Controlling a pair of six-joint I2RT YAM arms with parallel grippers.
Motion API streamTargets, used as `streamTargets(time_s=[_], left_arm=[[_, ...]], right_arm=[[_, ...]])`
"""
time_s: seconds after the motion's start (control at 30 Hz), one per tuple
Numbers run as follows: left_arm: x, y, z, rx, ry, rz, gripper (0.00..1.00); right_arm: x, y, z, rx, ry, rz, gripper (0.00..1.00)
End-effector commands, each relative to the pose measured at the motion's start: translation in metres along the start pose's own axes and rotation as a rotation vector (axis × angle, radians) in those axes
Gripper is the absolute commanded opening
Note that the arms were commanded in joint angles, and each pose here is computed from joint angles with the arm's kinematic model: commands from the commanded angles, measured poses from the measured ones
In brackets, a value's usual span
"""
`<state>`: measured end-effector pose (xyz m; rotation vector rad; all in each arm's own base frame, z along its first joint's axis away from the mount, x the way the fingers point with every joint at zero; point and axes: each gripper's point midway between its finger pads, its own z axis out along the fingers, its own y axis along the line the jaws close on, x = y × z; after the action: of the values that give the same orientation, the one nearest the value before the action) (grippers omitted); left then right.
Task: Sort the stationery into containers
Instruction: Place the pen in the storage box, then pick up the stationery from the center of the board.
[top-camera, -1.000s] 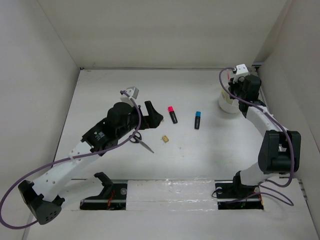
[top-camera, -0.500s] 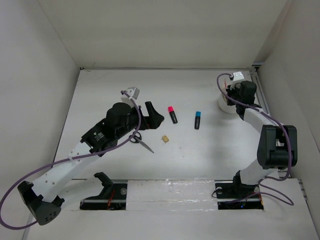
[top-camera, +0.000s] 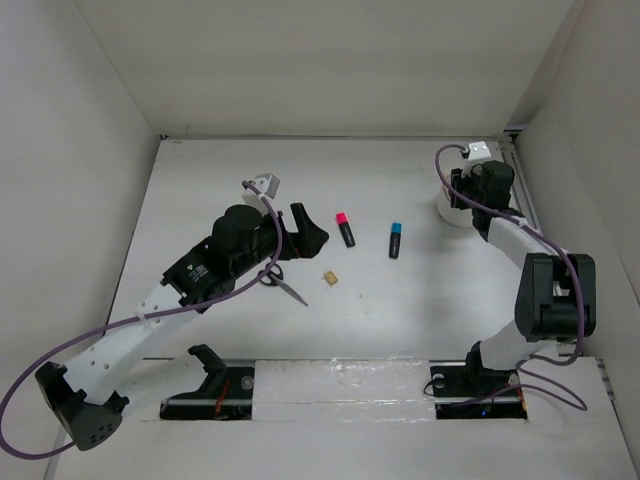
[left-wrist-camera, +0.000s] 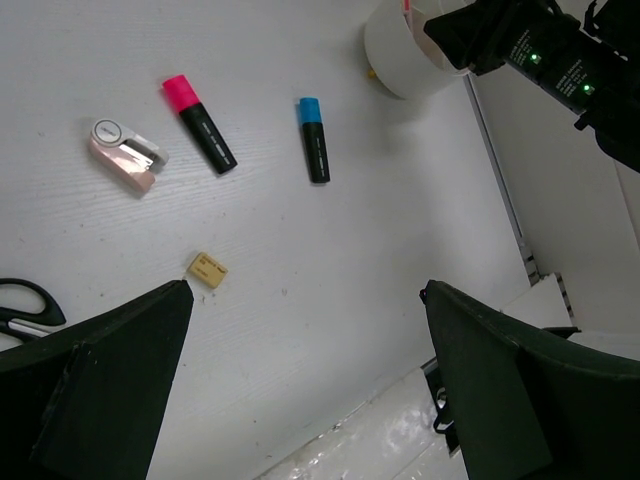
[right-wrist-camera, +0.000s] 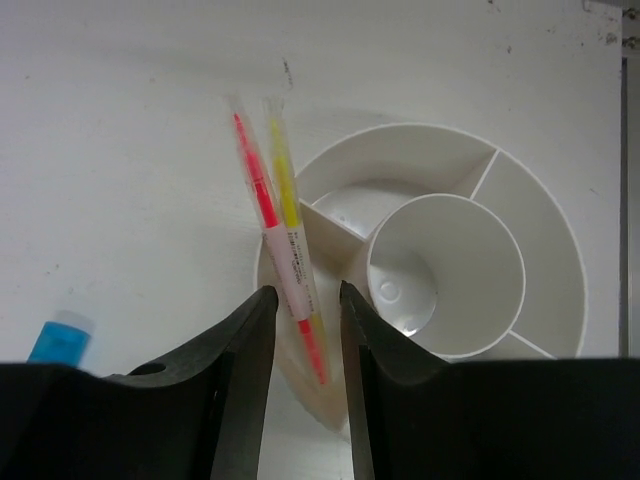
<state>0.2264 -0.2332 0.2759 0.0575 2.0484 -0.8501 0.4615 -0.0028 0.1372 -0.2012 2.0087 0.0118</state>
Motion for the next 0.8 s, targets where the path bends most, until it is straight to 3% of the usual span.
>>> streamTargets(time_s=[0.0, 0.13, 0.2, 0.23, 0.27, 0.3, 0.4, 0.5, 0.7, 0.77], left_arm=[[-0.006, -0.006, -0.002, 0.027, -0.030, 0.011, 1.00], [-0.007, -0.002, 0.001, 0.006, -0.035, 0.001, 1.00], [-0.008, 0.008, 0.008, -0.051, -0.051, -0.016, 1.00], [-0.009, 0.012, 0.008, -0.073, -0.057, -0.027, 1.00], [-0.005, 0.018, 0.012, -0.109, -0.048, -0.036, 1.00], [-0.003, 0.023, 0.014, -0.135, -0.046, -0.060, 1.00], [-0.002, 0.049, 0.024, -0.246, -0.041, -0.107, 1.00], [-0.003, 0.069, 0.028, -0.366, -0.069, -0.144, 1.00], [-0.023, 0.084, 0.030, -0.492, -0.158, -0.217, 1.00], [-0.024, 0.086, 0.035, -0.507, -0.162, -0.224, 1.00]], right_arm=[[-0.047, 0.007, -0.016, -0.008, -0.141, -0.011, 0.38], [-0.074, 0.029, -0.033, -0.034, -0.211, -0.013, 0.42], [-0.091, 0.038, -0.049, -0.033, -0.261, -0.010, 0.55], [-0.098, 0.049, -0.055, -0.026, -0.273, -0.003, 0.67], [-0.101, 0.054, -0.062, -0.015, -0.286, 0.006, 0.91], [-0.111, 0.060, -0.076, -0.006, -0.322, 0.030, 1.00], [-0.123, 0.067, -0.105, 0.150, -0.349, 0.116, 1.00], [-0.122, 0.082, -0.126, 0.180, -0.332, 0.191, 1.00], [-0.102, 0.135, -0.133, -0.154, -0.243, 0.228, 1.00], [-0.086, 0.136, -0.134, -0.152, -0.184, 0.264, 1.00]])
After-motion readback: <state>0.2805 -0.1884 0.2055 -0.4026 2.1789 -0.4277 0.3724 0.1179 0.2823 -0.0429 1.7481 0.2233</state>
